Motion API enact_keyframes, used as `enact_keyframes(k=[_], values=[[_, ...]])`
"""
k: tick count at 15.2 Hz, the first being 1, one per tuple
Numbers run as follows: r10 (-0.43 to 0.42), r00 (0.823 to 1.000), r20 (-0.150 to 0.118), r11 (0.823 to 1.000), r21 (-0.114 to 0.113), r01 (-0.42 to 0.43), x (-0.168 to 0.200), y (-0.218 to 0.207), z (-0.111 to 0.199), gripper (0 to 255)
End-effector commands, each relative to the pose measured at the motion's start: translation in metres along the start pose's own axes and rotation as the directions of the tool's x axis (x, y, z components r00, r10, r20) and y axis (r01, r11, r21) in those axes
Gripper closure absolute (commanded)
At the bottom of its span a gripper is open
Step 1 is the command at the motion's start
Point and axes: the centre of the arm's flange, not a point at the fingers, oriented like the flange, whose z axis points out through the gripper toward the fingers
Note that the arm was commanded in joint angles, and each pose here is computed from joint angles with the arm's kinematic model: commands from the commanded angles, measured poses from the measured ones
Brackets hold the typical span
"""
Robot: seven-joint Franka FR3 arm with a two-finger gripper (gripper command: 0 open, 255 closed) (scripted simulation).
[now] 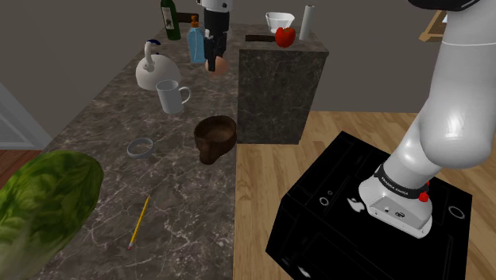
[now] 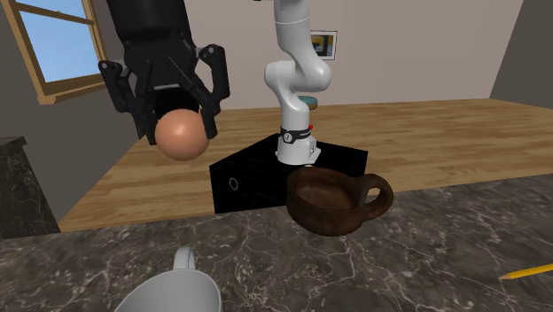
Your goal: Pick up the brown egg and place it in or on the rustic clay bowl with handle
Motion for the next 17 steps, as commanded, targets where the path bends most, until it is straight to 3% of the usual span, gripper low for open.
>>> enact_keyframes(k=[1,4,17], values=[[0.000,1.000,0.000,1.000,0.000,0.000,0.000,0.000,-0.011,255],[0.000,1.000,0.000,1.000,0.000,0.000,0.000,-0.001,-0.024,255],[0.000,1.000,0.000,1.000,0.000,0.000,-0.059,-0.162,-0.011,255]])
